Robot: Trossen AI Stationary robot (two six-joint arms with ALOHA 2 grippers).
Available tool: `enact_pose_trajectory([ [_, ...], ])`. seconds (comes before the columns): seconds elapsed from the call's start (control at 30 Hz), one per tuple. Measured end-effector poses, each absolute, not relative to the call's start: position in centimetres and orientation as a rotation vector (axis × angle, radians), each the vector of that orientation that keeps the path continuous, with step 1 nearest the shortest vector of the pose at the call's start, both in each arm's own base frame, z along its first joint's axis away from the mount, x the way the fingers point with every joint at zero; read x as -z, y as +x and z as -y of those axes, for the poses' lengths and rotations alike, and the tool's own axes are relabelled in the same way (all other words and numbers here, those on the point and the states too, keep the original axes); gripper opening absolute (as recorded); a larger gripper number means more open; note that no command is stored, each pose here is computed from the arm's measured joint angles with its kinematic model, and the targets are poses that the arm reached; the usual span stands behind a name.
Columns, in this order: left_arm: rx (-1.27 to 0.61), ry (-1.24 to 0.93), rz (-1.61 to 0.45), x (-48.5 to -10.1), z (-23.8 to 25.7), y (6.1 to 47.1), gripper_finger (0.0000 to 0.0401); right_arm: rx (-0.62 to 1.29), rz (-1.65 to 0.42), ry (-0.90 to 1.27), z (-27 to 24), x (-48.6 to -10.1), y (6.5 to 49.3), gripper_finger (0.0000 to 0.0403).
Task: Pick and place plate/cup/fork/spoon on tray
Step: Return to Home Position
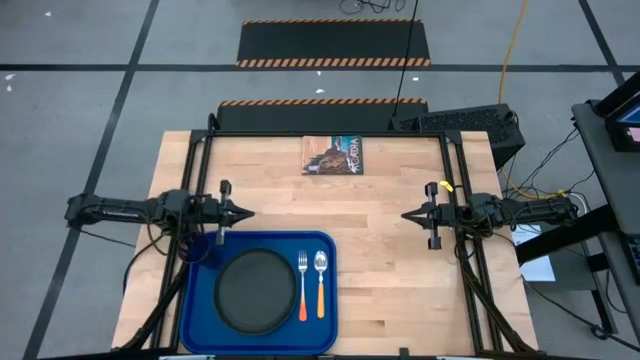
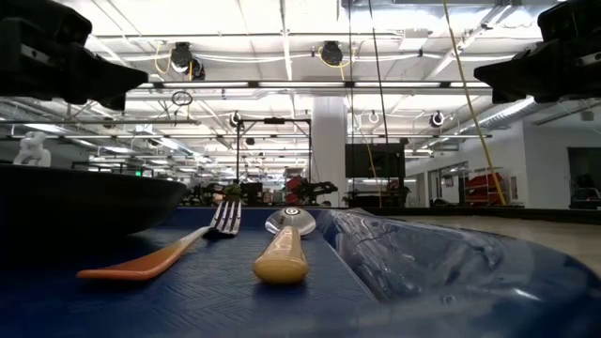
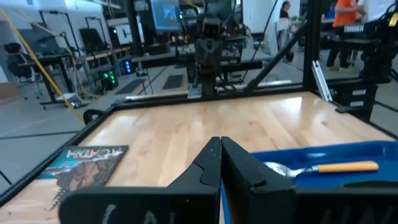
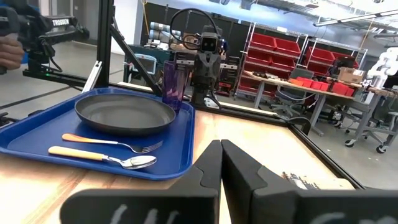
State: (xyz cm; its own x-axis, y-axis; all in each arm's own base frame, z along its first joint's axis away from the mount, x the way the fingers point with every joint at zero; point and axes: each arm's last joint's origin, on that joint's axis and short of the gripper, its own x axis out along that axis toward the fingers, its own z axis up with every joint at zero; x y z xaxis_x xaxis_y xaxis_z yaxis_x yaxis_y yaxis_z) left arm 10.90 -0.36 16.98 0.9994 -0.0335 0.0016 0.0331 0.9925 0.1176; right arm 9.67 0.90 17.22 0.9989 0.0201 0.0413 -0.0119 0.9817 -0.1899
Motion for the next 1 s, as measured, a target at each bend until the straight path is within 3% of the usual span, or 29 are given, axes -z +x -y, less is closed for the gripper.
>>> enact_pose_trajectory([
  [1.0, 0.02, 0.123, 0.01, -16.8, 0.3, 9.7, 0.0008, -0.017, 0.044, -0.191, -0.9, -17.2, 9.7, 0.0],
])
